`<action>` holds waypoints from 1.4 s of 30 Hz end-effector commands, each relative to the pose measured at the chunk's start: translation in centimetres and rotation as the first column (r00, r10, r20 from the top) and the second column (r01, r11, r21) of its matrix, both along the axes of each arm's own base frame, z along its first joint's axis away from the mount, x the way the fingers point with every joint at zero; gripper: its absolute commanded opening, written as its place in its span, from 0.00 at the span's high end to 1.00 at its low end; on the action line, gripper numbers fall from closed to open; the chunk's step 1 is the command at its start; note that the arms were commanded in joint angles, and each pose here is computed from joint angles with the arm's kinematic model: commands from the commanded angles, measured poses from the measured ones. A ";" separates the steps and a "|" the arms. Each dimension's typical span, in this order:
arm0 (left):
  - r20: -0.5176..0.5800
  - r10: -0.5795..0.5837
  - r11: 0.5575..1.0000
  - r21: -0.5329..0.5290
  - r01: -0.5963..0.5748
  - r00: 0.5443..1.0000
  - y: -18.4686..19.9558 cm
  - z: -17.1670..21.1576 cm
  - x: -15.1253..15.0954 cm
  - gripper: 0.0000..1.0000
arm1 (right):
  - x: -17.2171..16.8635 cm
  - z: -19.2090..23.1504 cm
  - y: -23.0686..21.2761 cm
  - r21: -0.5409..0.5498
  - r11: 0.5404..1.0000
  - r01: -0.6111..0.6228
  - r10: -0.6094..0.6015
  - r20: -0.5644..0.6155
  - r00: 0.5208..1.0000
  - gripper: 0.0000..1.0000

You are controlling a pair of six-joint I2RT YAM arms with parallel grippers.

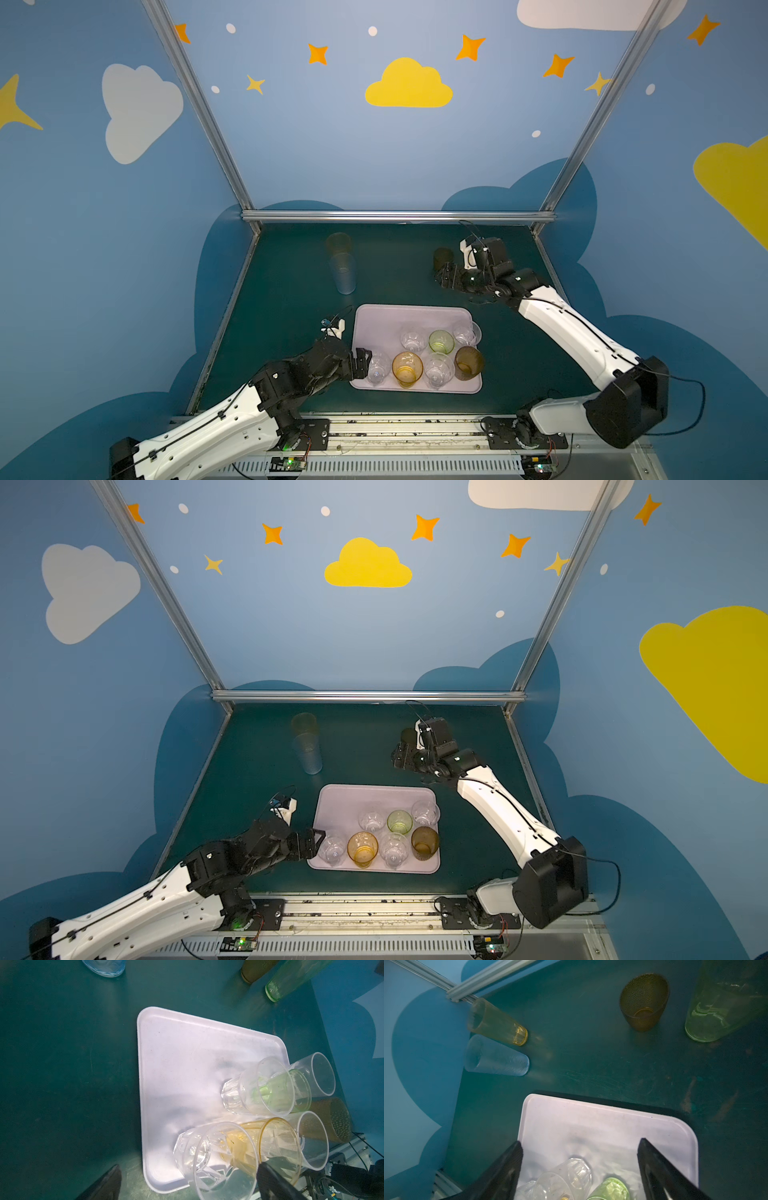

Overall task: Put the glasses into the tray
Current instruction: 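Move the right gripper over the dark amber glass beyond the tray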

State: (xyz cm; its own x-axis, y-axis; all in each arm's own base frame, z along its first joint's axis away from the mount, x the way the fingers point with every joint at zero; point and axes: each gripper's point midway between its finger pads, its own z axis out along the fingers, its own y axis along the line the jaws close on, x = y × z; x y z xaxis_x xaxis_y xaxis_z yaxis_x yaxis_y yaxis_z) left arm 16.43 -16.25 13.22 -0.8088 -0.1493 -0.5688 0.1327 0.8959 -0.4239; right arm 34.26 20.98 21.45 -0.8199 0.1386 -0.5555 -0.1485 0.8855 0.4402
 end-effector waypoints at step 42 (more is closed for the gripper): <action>0.011 0.012 0.999 0.047 -0.012 1.000 0.6 -0.4 0.4 0.00 | 13.1 -9.1 1.2 -0.359 0.928 -0.102 0.061 -0.123 0.990 0.68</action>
State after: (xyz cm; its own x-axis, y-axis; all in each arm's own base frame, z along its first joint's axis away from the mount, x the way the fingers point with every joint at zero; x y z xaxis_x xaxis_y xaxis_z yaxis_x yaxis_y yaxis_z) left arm 16.79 -15.97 12.69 -0.8079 -0.1376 -0.5730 0.1221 0.9121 -0.3913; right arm 47.35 22.56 12.68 -0.8671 -0.1103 -0.4857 -0.1962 0.9720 0.1295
